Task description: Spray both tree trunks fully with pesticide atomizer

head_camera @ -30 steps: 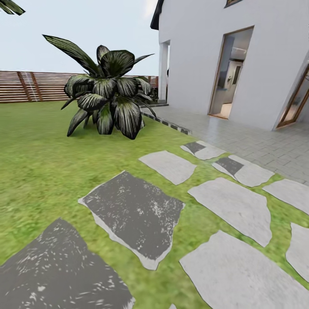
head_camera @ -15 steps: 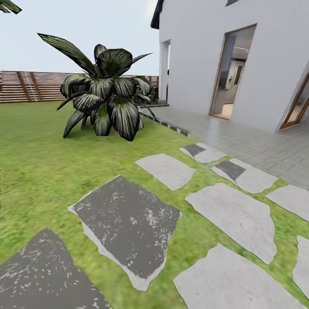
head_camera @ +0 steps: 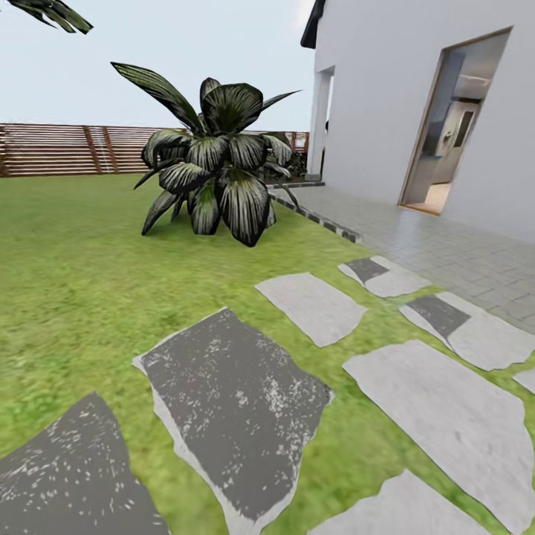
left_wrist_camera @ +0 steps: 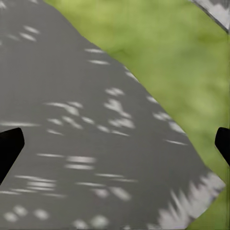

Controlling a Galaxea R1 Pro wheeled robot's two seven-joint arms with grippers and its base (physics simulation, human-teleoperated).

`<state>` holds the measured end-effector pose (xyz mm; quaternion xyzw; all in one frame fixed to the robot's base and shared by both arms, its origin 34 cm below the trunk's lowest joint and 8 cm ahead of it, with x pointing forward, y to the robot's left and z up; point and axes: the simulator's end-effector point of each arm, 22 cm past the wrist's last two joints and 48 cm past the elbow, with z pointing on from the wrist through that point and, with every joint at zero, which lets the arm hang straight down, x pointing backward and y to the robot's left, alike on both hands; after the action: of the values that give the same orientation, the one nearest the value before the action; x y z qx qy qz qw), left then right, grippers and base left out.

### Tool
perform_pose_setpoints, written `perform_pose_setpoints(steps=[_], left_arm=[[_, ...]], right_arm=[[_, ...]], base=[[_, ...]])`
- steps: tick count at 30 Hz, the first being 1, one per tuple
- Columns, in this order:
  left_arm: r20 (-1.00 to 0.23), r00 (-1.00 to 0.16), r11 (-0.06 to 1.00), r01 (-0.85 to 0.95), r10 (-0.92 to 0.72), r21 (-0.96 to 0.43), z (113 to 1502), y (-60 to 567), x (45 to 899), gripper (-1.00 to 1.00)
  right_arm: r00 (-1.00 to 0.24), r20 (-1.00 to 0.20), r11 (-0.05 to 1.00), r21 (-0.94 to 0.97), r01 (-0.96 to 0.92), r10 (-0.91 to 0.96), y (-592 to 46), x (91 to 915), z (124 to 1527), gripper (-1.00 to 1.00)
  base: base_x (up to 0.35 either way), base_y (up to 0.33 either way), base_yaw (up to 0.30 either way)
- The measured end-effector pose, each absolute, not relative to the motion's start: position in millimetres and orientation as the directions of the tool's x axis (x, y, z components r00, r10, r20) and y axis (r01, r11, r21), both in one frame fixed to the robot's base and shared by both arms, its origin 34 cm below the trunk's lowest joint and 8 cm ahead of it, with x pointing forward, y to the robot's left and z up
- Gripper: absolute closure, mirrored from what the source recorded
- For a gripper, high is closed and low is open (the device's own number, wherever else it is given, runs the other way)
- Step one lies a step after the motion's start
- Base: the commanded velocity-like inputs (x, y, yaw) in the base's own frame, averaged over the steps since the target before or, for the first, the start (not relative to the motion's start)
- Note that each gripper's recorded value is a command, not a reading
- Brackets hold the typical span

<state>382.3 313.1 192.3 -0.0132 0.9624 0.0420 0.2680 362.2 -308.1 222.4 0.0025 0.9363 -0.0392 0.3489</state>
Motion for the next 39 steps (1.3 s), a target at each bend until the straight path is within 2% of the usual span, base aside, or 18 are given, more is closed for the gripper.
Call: perform_pose_setpoints(steps=[25,39], left_arm=[[-0.517,-0.856,0.996,-0.048,-0.003,0.074,192.4,312.9,382.5,-1.0],[-0.519,-0.855,0.996,-0.052,-0.006,0.073,192.6,313.2,383.2,-1.0]], right_arm=[[-0.757,-0.654,0.997,-0.072,0.031,-0.023,-307.8,362.2,222.3,-1.0],[-0.757,-0.653,0.997,-0.072,0.031,-0.023,-307.9,362.2,222.3,-1.0]], base=[[0.277,-0.169,0.278],[0.208,-0.233,0.278]])
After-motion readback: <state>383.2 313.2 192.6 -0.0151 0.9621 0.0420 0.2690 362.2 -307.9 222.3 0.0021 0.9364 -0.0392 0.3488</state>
